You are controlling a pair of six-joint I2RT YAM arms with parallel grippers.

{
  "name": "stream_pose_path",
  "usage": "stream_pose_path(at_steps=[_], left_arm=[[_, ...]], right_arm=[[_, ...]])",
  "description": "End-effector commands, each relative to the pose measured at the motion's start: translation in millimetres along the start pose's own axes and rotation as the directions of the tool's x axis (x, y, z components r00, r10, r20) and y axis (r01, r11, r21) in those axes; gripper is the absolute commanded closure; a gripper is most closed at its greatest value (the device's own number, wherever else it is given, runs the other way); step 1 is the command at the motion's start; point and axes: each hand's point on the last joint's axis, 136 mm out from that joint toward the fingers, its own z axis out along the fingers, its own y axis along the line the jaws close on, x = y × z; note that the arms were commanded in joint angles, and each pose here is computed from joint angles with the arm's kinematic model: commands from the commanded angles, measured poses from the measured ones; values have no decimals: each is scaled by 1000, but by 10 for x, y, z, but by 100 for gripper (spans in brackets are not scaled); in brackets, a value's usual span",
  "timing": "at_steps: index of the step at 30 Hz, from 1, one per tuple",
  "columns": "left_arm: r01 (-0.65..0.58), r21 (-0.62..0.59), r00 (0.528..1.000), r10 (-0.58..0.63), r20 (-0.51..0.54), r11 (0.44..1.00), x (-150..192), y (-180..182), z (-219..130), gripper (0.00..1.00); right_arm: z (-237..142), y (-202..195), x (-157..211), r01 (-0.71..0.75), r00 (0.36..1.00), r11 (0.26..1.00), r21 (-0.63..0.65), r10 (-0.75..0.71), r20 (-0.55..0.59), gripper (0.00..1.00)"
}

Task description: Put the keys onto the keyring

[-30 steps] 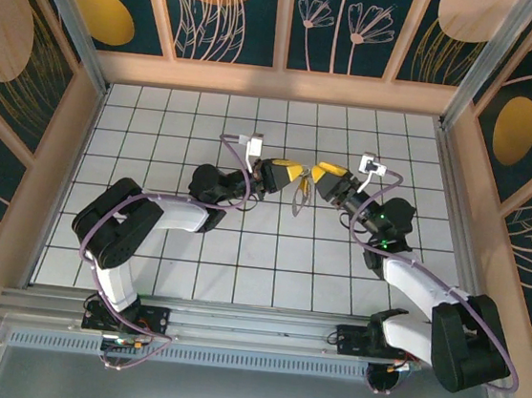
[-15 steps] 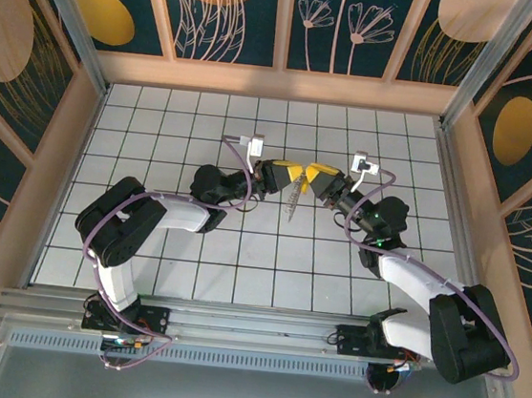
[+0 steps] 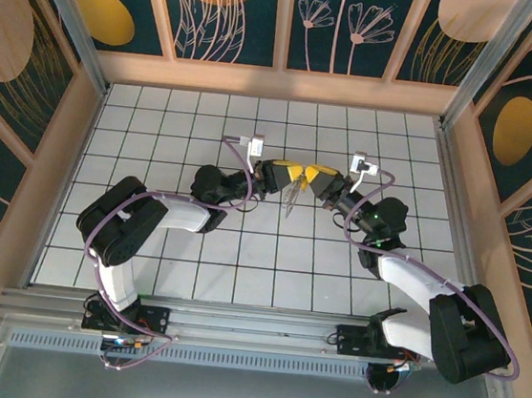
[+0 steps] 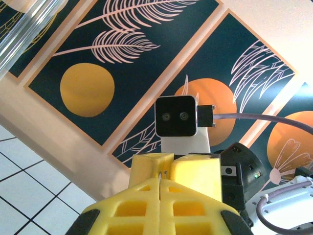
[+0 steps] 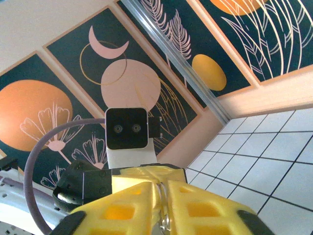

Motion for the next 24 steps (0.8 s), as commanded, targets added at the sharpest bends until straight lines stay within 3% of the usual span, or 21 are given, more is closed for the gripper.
stream_pose_path(at_steps=[1, 4, 11, 16, 20, 24], left_arm=[[-39, 59, 998, 36, 47, 997, -128, -163, 56, 100], [-40, 57, 998, 37, 49, 998, -133, -156, 58, 100], [-54, 46, 998, 52, 36, 998, -149, -154, 86, 100], [-120, -39, 993, 121, 17, 992, -251, -78, 35, 69], [-154, -89, 988, 155, 14, 984, -458, -9, -117, 60], [-192, -119, 981, 187, -55, 974, -521, 91, -167, 57]], right_arm=[[-11, 115, -2, 24, 1000, 999, -43, -24, 4, 93], [-13, 103, 14, 23, 1000, 999, -40, -24, -1, 100], [15, 55, 0, 38, 999, 999, -17, -38, -11, 100], [70, 2, -68, 60, 997, 998, -11, -61, -49, 100], [117, -64, -116, 69, 993, 997, -18, -70, -92, 100], [186, -157, -151, 64, 989, 998, -24, -67, -134, 100]])
